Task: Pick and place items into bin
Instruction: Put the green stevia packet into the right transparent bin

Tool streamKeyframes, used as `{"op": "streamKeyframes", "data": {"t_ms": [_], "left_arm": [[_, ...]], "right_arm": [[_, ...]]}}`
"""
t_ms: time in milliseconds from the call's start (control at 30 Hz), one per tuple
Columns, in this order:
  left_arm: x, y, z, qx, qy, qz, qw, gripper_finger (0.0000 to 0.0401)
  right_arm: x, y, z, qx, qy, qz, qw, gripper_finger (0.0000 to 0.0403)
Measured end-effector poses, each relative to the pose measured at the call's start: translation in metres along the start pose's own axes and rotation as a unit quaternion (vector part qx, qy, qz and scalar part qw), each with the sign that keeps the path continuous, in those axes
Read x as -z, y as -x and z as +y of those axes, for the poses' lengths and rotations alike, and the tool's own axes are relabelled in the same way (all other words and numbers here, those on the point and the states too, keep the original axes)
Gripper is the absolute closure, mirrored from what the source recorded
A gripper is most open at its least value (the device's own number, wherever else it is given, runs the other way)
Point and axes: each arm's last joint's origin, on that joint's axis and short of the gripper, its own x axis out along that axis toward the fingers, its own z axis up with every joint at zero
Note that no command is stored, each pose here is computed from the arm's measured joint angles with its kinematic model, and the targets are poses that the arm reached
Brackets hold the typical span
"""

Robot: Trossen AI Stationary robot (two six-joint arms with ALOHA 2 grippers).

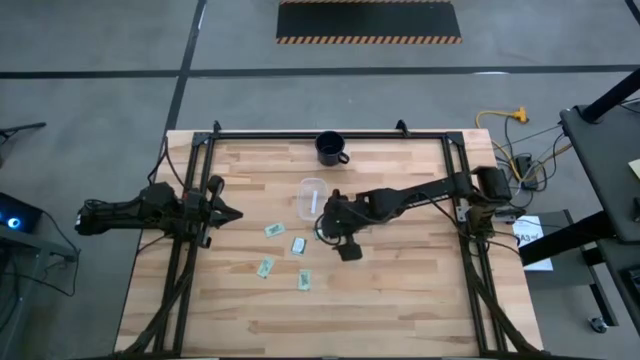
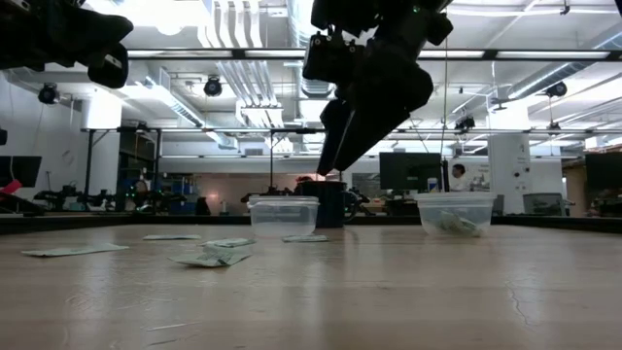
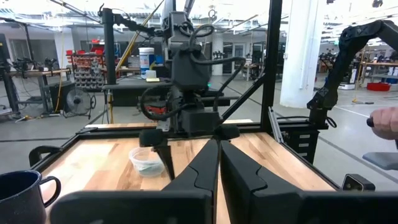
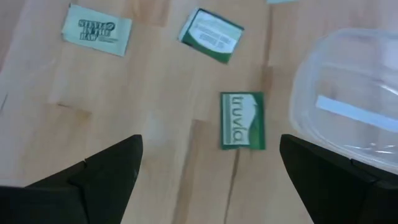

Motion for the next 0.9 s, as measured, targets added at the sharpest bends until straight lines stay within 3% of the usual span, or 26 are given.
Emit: {"op": "streamKeyframes", "data": {"t_ms": [300,567,900], "left_arm": [[0.000,0.000,0.000,0.000,0.000,0.001,1.000,0.0401],[0.000,0.000,0.000,0.000,0.000,0.000,1.000,0.0401],[0.000,0.000,0.000,0.000,0.000,0.001,1.000,0.0401]], "right_arm": [[0.000,-0.008,-0.004,0.016,-0.007,0.029,0.999,0.0035],[-0.010,-0.057,-0.008,0.004,0.007,0.112,0.994,0.0035],[-0.024,-0.070,-0.014,0.004,0.012,0.109,0.994,0.0035]]}}
